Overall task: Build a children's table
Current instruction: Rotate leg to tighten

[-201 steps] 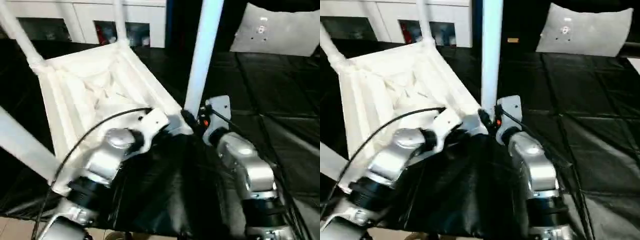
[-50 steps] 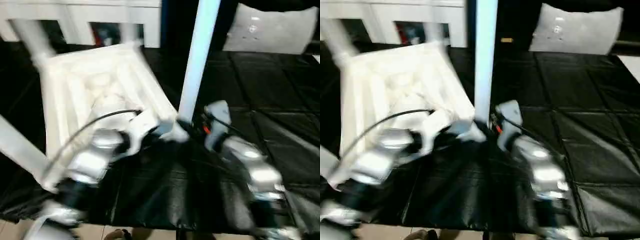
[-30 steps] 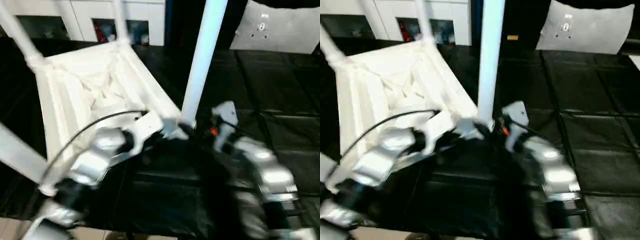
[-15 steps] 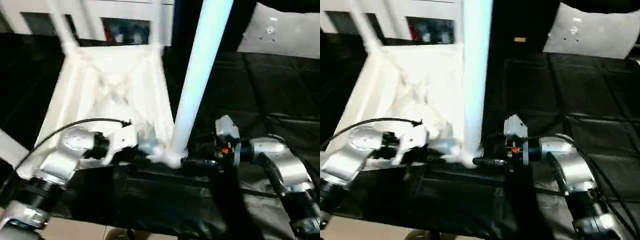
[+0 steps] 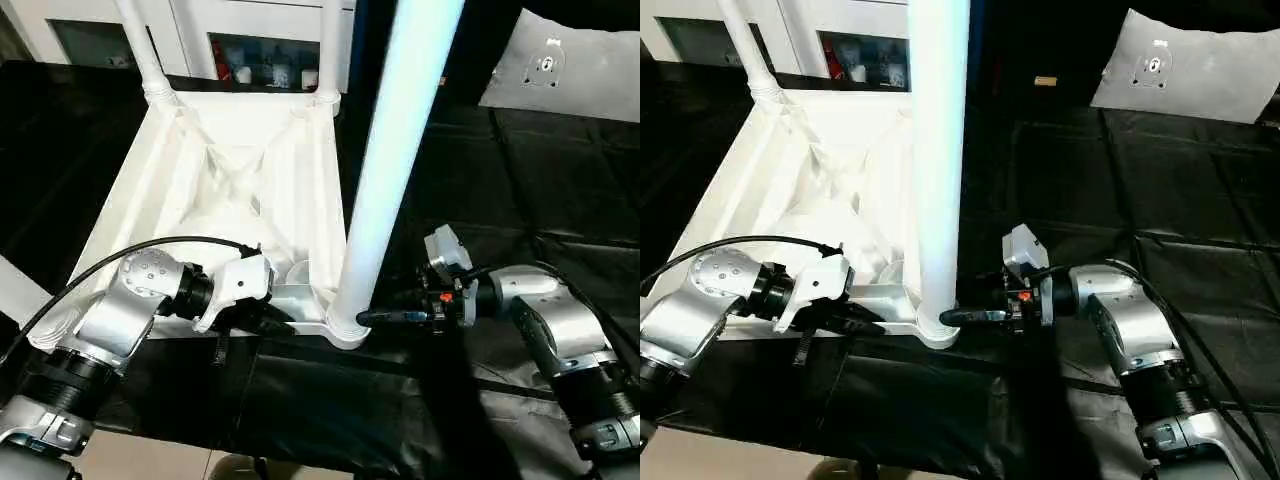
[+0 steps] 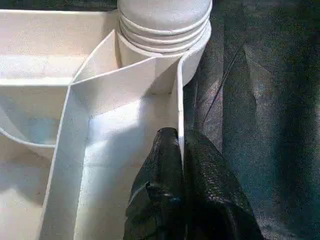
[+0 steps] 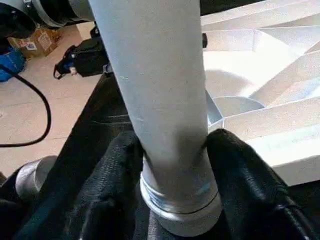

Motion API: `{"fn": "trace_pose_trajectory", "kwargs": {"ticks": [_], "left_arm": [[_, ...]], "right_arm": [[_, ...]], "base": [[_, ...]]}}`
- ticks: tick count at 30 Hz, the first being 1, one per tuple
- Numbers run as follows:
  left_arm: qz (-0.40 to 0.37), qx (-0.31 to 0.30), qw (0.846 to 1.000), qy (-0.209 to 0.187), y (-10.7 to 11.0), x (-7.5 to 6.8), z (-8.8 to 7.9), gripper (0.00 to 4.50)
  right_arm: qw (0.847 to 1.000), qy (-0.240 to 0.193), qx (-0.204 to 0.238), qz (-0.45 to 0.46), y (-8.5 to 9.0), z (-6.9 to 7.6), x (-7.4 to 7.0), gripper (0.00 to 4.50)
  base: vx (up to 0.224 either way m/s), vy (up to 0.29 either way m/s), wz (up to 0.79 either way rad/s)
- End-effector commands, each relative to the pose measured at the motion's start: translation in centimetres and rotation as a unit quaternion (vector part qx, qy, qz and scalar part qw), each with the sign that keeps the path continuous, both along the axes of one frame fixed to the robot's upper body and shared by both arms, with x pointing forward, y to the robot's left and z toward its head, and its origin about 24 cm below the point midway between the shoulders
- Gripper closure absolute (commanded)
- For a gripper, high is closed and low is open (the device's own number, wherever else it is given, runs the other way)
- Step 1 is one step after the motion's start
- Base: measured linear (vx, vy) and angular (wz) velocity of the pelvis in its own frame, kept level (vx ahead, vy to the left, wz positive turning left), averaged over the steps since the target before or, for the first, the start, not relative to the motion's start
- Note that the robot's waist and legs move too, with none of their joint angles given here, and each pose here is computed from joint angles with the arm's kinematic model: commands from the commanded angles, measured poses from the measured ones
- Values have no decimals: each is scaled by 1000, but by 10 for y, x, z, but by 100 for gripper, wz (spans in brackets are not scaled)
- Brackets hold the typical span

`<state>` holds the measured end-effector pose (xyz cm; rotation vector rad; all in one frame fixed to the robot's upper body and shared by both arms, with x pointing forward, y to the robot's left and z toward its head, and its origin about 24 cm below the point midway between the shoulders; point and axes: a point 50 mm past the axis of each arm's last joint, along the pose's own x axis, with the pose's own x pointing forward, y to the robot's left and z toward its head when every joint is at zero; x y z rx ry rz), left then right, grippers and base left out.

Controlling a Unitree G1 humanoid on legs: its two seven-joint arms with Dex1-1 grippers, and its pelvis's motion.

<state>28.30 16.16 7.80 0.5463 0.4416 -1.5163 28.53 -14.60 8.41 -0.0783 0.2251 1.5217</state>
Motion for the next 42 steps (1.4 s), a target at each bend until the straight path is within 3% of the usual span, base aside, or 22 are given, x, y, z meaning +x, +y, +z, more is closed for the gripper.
{"fn": "trace_pose_trajectory", "kwargs": {"ticks": [1, 12, 17, 18, 35, 42], "left_arm": [[-46, 18, 998, 28, -6, -8, -7, 450], [-34, 18, 999, 27, -7, -8, -9, 450], [-35, 13, 999, 30, -8, -10, -9, 450], [-35, 13, 999, 29, -8, -10, -9, 450], [-31, 7, 999, 21, -11, -9, -8, 450], [-23, 8, 1000, 17, -8, -7, -8, 450]], "right_arm": [[1000, -2, 5, 14, 6, 3, 2, 259], [1000, 10, 5, 23, 11, -3, -6, 345], [999, -11, 6, -30, 11, -2, 1, 367], [999, 5, 15, -29, 11, -1, 1, 350], [1000, -18, 21, -5, 21, 3, 1, 206], [1000, -6, 12, 20, 18, 2, -4, 206]], "base": [[0, 0, 0], [0, 0, 0], [0, 0, 0], [0, 0, 0], [0, 0, 0], [0, 0, 0]]}}
